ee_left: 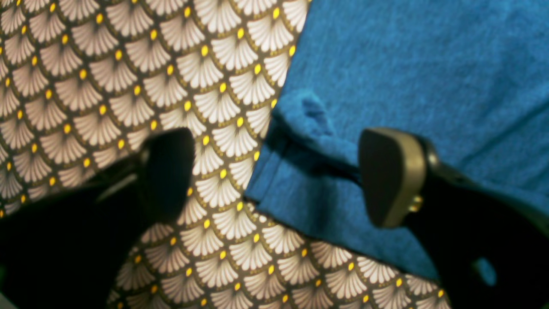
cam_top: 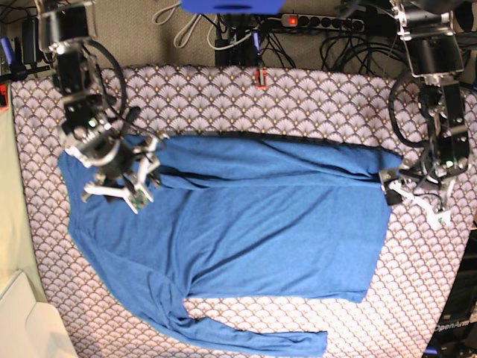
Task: Fold the T-shirt properly
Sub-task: 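Move the right gripper outward along the collar edge, stretching the shirt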
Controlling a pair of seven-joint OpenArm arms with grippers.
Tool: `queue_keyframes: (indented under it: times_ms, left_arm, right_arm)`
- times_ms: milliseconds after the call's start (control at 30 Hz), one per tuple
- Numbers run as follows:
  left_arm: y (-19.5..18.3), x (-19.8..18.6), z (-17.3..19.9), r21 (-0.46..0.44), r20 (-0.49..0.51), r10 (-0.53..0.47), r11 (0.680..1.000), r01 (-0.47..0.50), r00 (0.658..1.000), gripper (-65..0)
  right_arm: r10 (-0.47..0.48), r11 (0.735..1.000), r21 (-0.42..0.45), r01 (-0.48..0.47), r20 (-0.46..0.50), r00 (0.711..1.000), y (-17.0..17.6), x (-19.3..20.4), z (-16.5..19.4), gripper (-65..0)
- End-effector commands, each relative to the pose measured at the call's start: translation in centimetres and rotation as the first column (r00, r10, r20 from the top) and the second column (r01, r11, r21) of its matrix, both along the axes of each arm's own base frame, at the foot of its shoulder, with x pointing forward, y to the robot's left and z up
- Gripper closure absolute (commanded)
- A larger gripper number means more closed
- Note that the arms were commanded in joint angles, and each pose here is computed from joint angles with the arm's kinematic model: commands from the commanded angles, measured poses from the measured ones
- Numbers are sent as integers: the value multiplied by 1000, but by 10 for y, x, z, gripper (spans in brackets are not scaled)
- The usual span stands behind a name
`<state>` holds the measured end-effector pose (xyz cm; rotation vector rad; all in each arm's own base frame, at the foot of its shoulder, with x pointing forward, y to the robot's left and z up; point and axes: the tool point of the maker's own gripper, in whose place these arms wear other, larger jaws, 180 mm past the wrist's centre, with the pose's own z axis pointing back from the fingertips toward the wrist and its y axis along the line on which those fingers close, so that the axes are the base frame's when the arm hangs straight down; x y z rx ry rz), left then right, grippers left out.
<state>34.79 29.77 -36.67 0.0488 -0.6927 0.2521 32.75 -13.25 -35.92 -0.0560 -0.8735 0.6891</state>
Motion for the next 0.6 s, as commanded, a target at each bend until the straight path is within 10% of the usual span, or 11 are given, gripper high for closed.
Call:
queue_keyframes:
  times_ms: [0,567]
  left_arm:
    - [7,10,20,22,56,-1,1000,-1,998,-618]
    - [5,-41,-44,-16,4,64,998,-64,998,-628]
  right_arm:
    - [3,1000,9,-3,61,998,-1,7,19,-299]
    - [-250,968,-25,251,10,968,-90,-51,7,-298]
